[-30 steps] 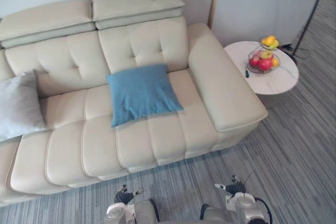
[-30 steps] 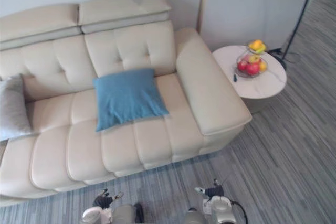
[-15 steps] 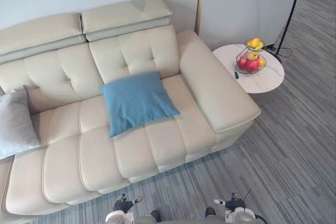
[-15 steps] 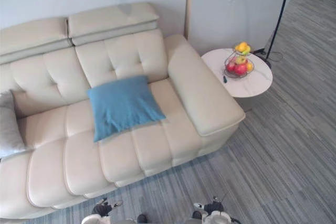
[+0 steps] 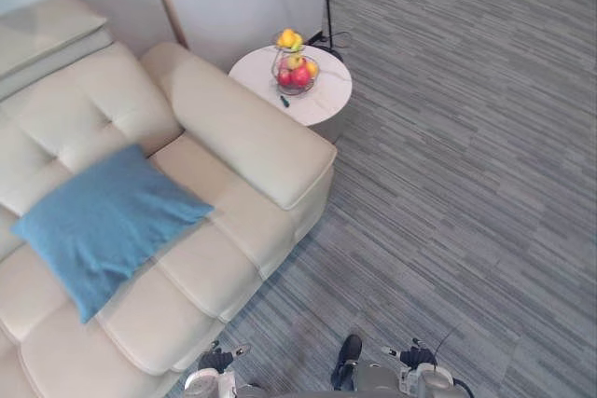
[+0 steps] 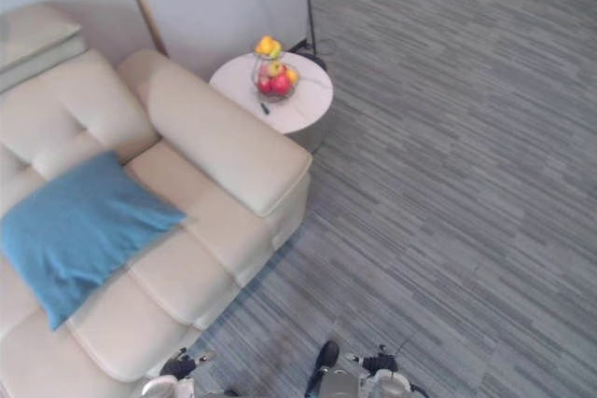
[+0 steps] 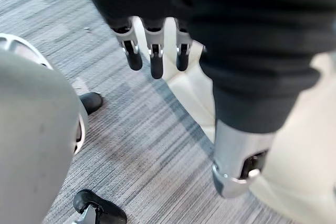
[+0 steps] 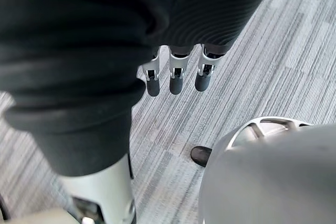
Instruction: Pick up cushions and gather them together orderly.
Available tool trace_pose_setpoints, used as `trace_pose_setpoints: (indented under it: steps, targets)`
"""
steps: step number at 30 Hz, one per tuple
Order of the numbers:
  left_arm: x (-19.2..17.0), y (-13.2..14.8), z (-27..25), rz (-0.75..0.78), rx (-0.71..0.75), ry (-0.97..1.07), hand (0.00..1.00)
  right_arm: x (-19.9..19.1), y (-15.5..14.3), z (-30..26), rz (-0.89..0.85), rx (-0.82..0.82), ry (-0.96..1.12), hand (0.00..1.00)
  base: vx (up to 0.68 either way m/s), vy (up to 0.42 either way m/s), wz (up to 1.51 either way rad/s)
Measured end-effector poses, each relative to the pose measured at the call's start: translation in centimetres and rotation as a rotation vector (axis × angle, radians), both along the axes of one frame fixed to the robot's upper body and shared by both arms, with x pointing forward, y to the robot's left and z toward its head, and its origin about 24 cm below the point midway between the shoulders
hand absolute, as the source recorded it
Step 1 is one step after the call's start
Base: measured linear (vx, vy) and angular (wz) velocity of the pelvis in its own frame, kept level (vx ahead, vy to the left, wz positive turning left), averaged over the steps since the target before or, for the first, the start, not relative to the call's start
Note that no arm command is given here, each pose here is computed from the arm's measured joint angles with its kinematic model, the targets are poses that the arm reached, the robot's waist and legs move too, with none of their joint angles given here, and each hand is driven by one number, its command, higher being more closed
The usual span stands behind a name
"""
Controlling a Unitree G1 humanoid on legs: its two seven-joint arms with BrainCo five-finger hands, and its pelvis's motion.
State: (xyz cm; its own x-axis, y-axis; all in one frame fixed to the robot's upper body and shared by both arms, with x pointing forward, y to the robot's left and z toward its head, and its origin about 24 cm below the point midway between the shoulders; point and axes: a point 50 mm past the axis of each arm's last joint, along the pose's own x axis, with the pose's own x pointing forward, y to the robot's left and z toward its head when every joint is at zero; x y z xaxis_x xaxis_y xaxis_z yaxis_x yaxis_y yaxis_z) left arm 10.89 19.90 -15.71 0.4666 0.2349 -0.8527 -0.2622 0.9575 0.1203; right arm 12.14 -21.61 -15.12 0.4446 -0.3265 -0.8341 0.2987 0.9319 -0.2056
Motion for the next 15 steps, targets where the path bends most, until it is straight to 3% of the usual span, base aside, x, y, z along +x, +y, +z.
trace_pose_setpoints:
  steps: [8, 15]
  targets:
    - [0.6, -1.1, 0.3, 0.035, -0.027, -0.052, 0.0, 0.6, 0.7, 0.2, -0.026, 0.017, -0.036, 0.0, 0.15, -0.06, -1.11]
    - [0.8, -1.0, 0.4, 0.052, -0.029, -0.063, 0.0, 0.7, 1.7, 0.2, -0.017, 0.026, -0.041, 0.0, 0.2, 0.173, -1.33]
